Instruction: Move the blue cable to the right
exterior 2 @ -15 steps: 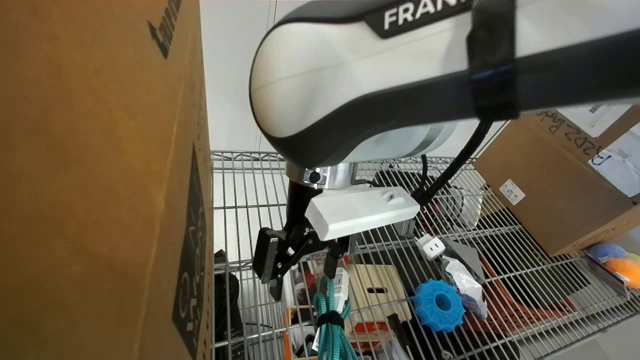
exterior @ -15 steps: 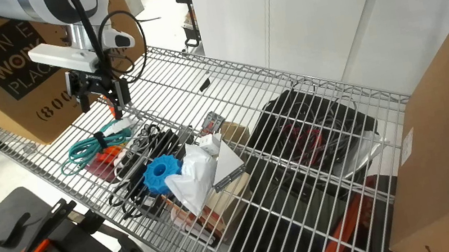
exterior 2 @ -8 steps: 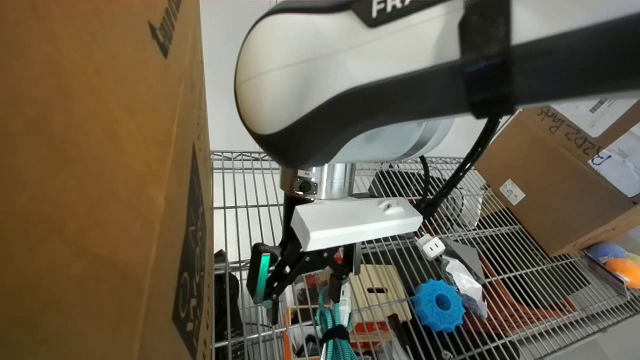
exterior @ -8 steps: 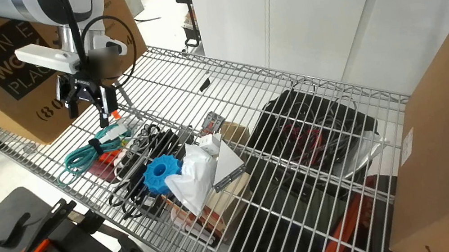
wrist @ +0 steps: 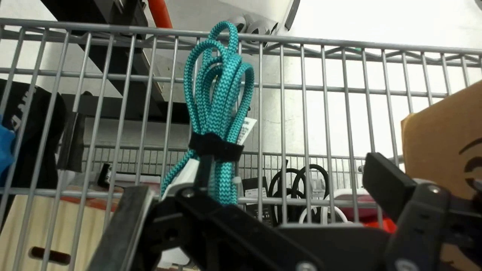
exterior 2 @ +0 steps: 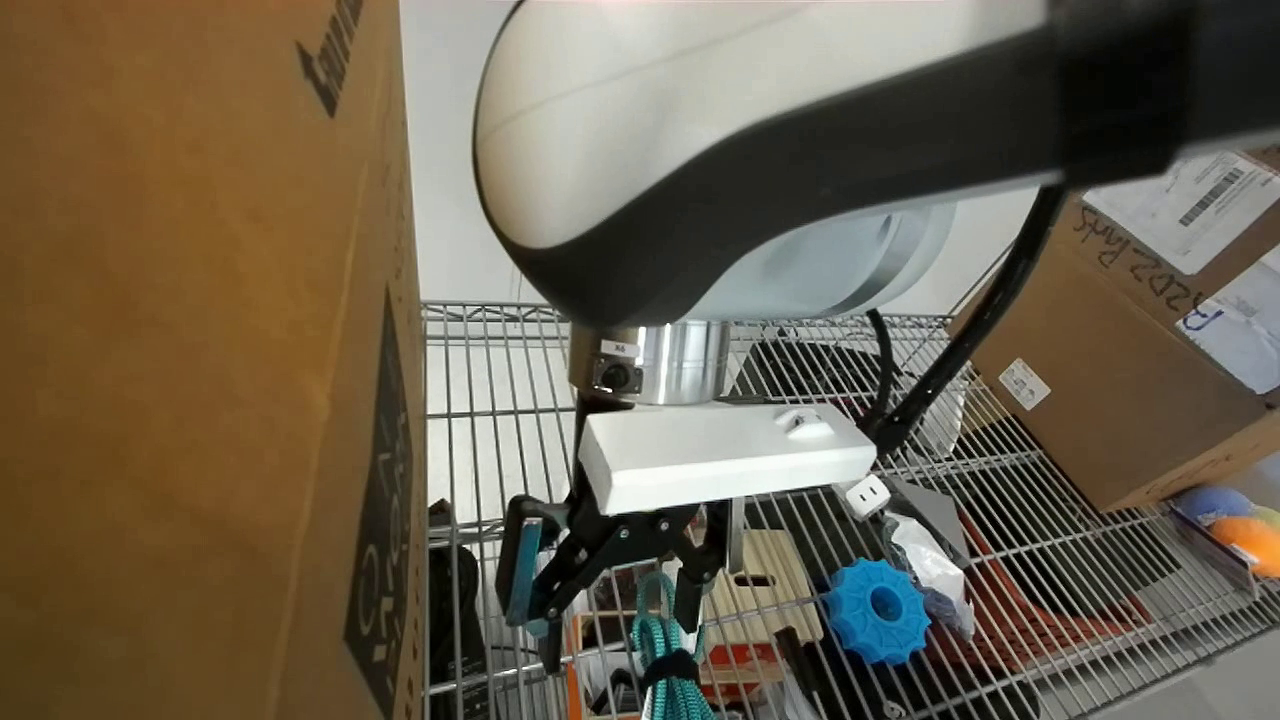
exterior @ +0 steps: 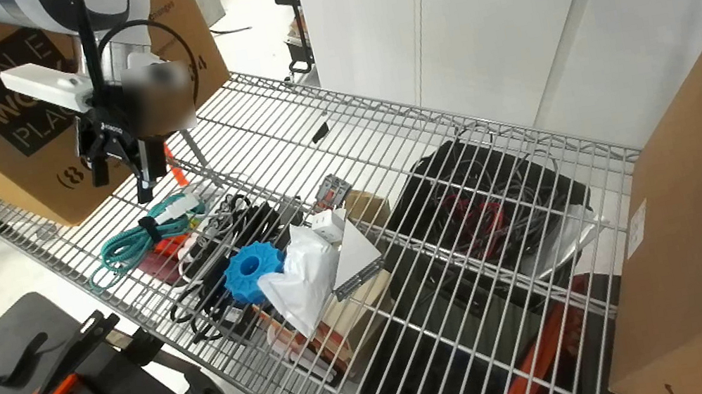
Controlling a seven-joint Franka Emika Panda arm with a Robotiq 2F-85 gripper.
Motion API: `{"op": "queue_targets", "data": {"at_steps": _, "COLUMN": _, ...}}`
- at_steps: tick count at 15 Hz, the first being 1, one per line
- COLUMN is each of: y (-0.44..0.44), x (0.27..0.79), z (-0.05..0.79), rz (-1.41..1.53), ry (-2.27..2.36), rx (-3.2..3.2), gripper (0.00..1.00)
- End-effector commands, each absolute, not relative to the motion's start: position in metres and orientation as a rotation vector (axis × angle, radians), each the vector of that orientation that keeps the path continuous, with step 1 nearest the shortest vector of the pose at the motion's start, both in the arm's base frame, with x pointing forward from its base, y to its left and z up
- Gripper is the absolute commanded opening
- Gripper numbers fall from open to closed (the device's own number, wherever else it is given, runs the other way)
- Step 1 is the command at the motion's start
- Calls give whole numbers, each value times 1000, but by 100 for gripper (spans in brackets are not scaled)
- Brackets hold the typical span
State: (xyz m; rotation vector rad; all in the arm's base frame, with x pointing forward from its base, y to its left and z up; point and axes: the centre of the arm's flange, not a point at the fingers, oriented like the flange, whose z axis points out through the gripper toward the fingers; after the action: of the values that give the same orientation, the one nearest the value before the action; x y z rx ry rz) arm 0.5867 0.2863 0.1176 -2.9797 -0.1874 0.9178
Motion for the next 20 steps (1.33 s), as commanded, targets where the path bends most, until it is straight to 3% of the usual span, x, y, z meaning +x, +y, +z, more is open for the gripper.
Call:
{"op": "queue_targets", "data": {"at_steps": 1, "y": 279, "x": 561, "z": 121, "rz": 943, "ry": -125, "rx": -3004, "gripper": 100}}
{"op": "queue_targets", "data": {"at_steps": 11, "y": 245, "x": 558, "z": 70, "rz": 856, "ry": -41, "rx": -3048, "gripper": 100}}
{"op": "queue_targets", "data": {"at_steps": 13, "y": 243, "x": 562, "z": 64, "rz": 790, "ry": -48, "rx": -3057, "gripper": 72}}
{"op": "queue_targets", "data": {"at_steps": 15, "y": 243, "x": 566, "z": 60, "rz": 734, "ry": -56, "rx": -3060, "gripper": 56}}
{"op": "queue_targets", "data": {"at_steps": 19, "y": 239, "x": 567, "z": 62, "rz": 697, "ry": -61, "rx": -3056, "gripper": 29}}
{"op": "queue_targets", "data": {"at_steps": 20, "y": 239, "x": 567, "z": 65, "rz": 691, "ry": -61, "rx": -3058, "gripper": 27}}
